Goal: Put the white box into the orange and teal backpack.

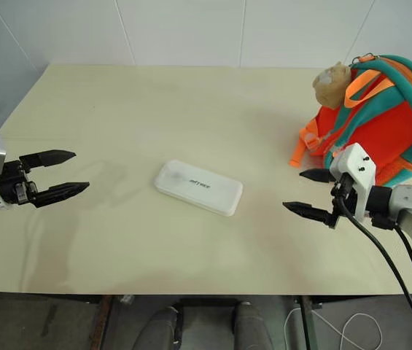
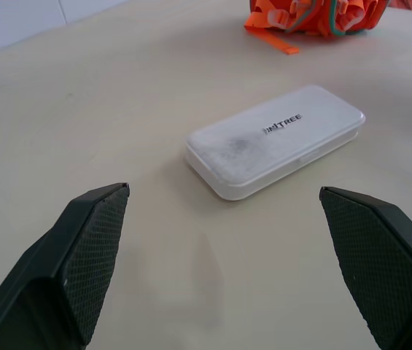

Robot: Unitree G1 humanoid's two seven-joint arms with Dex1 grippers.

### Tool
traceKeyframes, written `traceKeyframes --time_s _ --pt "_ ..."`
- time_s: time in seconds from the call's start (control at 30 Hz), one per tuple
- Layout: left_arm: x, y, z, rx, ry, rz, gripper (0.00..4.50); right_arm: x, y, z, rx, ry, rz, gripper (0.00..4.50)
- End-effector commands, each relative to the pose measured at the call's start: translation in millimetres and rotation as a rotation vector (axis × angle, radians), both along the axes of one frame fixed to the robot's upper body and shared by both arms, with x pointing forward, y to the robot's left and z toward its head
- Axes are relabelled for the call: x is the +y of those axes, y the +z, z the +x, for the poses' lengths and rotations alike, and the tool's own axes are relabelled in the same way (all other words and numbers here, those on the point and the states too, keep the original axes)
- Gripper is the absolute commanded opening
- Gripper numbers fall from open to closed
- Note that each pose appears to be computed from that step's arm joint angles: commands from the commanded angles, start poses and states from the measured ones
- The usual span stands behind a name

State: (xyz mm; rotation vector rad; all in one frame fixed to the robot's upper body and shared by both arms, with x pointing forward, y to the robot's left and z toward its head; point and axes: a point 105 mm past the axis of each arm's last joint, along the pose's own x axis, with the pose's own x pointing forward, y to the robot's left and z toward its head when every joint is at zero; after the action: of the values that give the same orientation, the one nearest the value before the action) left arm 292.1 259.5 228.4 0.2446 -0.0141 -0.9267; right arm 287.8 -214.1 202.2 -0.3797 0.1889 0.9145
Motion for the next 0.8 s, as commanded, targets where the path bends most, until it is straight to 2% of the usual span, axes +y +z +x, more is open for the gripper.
traceKeyframes --time_s 0.03,0.27,0.4,0.53,0.8 --pt "-9 14 -8 -0.051 -0.014 -0.038 4.47 7 18 -1 -0.074 0.016 0.009 4.5" --pt "-17 9 -8 -0.04 -0.031 -0.045 4.47 24 17 6 -0.099 0.052 0.032 4.5" --pt "-16 4 0 -0.032 -0.027 -0.007 4.47 34 16 9 -0.112 0.076 0.027 4.5" --pt "-8 -13 13 0.045 0.032 0.04 3.22 42 11 8 -0.109 0.085 0.028 3.19" --pt "-11 -17 41 0.034 0.052 0.039 0.61 49 5 12 -0.135 0.047 0.01 0.36"
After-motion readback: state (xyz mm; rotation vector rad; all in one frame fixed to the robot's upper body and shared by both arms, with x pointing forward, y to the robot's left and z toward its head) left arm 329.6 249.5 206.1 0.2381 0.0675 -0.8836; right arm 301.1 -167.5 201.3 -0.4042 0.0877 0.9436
